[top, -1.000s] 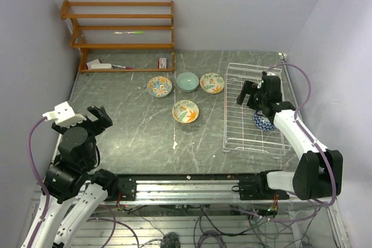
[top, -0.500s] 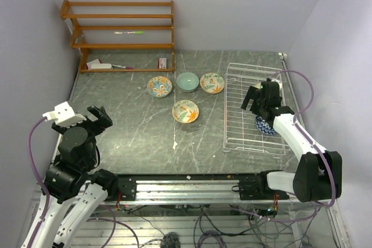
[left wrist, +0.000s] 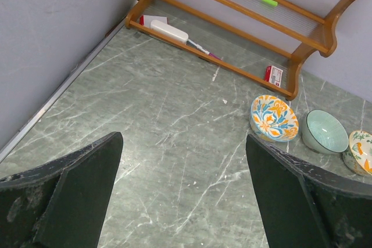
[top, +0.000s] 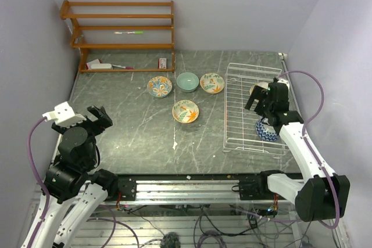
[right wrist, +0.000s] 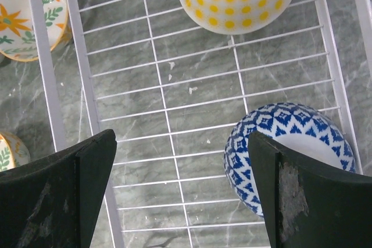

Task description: Load the bowls into the dish rack

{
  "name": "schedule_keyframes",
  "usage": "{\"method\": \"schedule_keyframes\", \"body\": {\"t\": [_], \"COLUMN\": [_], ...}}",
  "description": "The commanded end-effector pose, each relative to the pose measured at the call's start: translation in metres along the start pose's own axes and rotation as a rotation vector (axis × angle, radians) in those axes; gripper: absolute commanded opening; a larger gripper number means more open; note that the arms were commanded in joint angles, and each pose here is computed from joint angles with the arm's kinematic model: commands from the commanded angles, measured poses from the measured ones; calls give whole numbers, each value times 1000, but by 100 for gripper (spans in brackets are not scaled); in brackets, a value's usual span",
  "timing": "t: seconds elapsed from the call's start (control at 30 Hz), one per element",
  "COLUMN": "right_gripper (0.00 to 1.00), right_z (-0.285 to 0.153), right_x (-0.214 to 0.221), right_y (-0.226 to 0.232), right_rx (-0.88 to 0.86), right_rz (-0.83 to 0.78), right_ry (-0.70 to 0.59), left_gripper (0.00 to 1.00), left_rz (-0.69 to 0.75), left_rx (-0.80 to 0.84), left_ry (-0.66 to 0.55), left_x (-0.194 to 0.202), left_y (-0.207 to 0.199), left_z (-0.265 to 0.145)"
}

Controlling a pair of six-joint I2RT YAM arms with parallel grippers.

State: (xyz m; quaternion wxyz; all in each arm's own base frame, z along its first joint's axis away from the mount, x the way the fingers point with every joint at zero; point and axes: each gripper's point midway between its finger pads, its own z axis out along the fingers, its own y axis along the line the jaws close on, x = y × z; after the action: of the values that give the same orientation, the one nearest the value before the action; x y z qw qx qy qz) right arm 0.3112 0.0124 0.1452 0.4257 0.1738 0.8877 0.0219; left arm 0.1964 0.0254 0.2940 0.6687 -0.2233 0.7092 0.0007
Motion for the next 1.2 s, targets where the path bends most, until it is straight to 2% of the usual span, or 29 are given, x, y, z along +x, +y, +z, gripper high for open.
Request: {"method": "schedule_keyframes", "body": {"t": [0.0, 0.2, 0.53, 0.8, 1.17], "right_gripper": [96, 97, 97, 96, 95], "right_z": [3, 29, 43, 30, 0], "right_x": [-11, 3, 24, 49, 61], "right_y": [-1, -13, -21, -33, -38], "right_rx": [22, 113, 136, 165, 163], "right_rz": [-21, -36, -46, -14, 24], "right_ry": [-14, 61, 109, 158, 192], "left_gripper": [98, 98, 98, 98, 98], "left_rz": [-32, -43, -48, -49, -49], "left_rx": [3, 10, 10, 20, 32], "left_ry": [-32, -30, -48, -50, -61], "left_x": [-8, -8, -11, -12, -15], "left_y": [1, 1, 3, 3, 1], "left_z": [-2, -4, -6, -8, -8]}}
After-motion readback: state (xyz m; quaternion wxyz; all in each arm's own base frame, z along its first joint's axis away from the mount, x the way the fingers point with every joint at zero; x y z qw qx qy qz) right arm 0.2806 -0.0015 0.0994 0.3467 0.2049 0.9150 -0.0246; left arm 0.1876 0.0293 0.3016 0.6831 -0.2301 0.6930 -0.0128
